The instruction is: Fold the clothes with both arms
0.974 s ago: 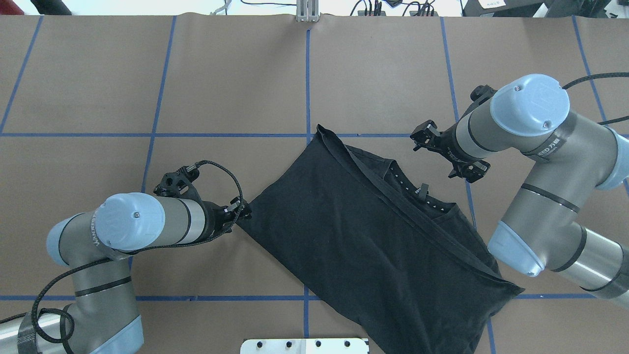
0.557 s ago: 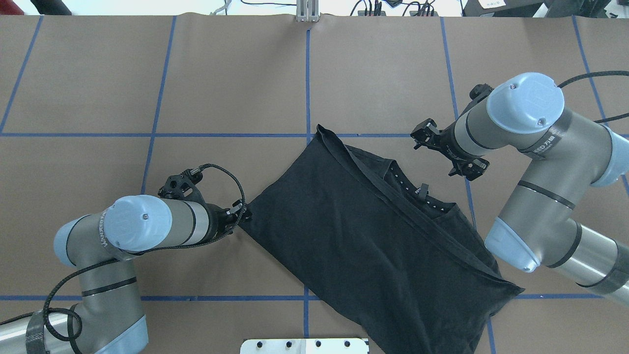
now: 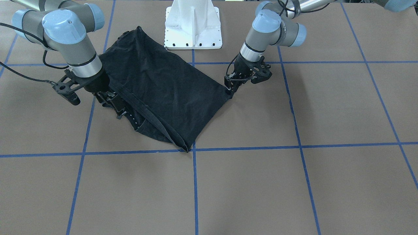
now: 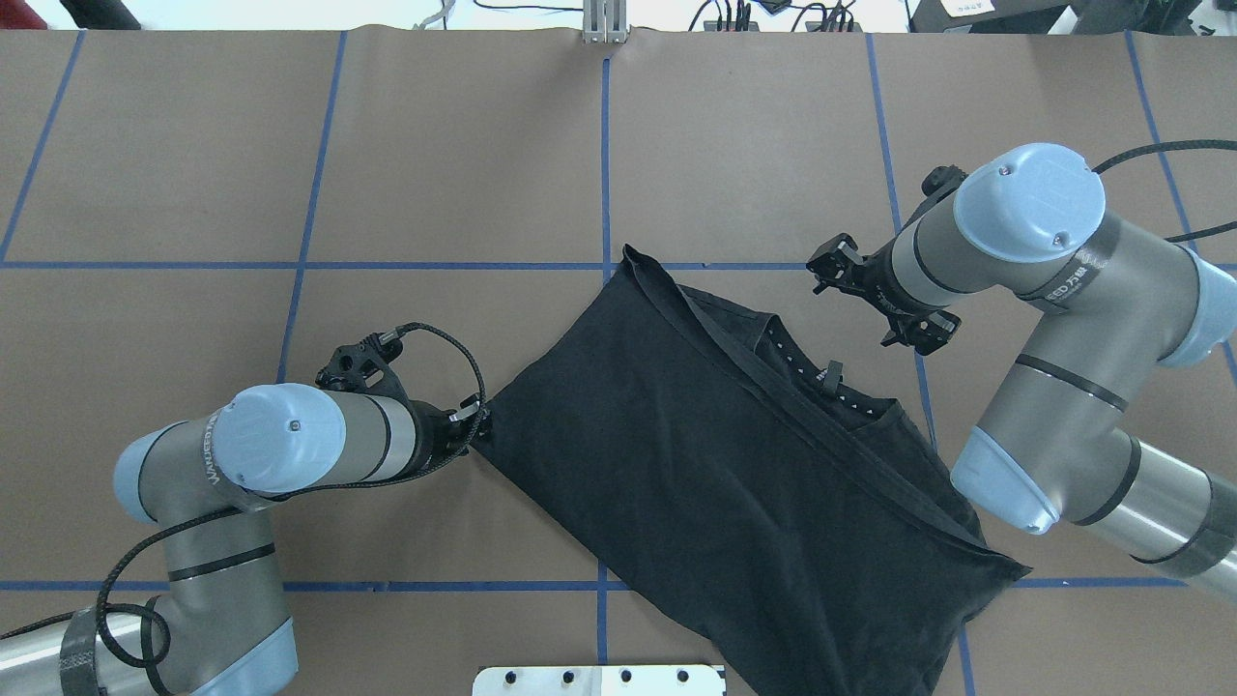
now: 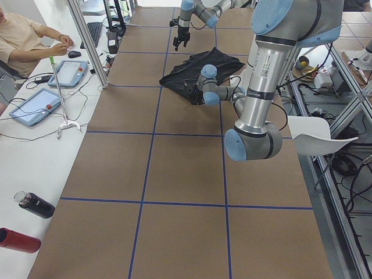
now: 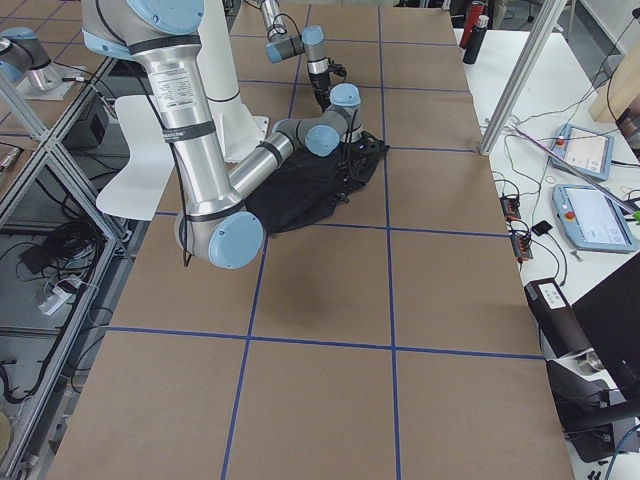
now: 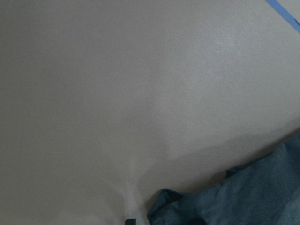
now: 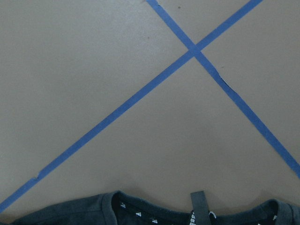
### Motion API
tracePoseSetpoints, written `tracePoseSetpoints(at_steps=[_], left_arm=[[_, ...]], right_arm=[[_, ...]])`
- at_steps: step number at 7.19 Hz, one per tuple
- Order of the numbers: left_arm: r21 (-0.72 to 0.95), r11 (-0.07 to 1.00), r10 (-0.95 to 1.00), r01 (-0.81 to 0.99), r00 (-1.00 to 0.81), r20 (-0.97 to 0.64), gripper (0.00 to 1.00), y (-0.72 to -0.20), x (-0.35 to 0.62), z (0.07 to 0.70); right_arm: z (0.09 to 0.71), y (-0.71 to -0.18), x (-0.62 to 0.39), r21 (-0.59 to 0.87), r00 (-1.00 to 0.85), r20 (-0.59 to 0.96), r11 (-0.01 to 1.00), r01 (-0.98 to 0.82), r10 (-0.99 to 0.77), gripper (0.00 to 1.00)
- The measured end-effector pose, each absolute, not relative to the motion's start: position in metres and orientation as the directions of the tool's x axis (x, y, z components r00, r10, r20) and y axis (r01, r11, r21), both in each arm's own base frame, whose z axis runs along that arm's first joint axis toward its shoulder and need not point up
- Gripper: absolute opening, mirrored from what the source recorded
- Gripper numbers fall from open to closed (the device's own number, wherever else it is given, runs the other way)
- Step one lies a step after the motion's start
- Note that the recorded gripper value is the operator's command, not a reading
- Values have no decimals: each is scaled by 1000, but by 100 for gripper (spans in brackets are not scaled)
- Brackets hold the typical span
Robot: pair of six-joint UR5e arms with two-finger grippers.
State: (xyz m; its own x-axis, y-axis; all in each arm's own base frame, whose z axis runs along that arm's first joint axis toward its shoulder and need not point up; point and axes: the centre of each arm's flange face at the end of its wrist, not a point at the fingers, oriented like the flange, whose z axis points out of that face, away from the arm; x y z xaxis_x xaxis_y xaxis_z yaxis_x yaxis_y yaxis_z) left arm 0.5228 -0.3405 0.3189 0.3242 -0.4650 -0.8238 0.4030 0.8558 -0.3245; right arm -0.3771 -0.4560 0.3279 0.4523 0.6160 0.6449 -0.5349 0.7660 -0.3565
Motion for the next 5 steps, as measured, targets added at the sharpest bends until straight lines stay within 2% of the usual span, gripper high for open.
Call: tracePoseSetpoints(at_steps=[3, 5], left_arm=[[-325, 850, -466, 415, 304, -831, 0, -349, 513, 312], [-244, 857, -408, 454, 309, -859, 0, -393, 486, 310]], right_arm=[[326, -456, -378, -359, 448, 646, 764, -537, 618, 100], [319, -457, -379, -360, 443, 651, 765, -534, 616, 100]])
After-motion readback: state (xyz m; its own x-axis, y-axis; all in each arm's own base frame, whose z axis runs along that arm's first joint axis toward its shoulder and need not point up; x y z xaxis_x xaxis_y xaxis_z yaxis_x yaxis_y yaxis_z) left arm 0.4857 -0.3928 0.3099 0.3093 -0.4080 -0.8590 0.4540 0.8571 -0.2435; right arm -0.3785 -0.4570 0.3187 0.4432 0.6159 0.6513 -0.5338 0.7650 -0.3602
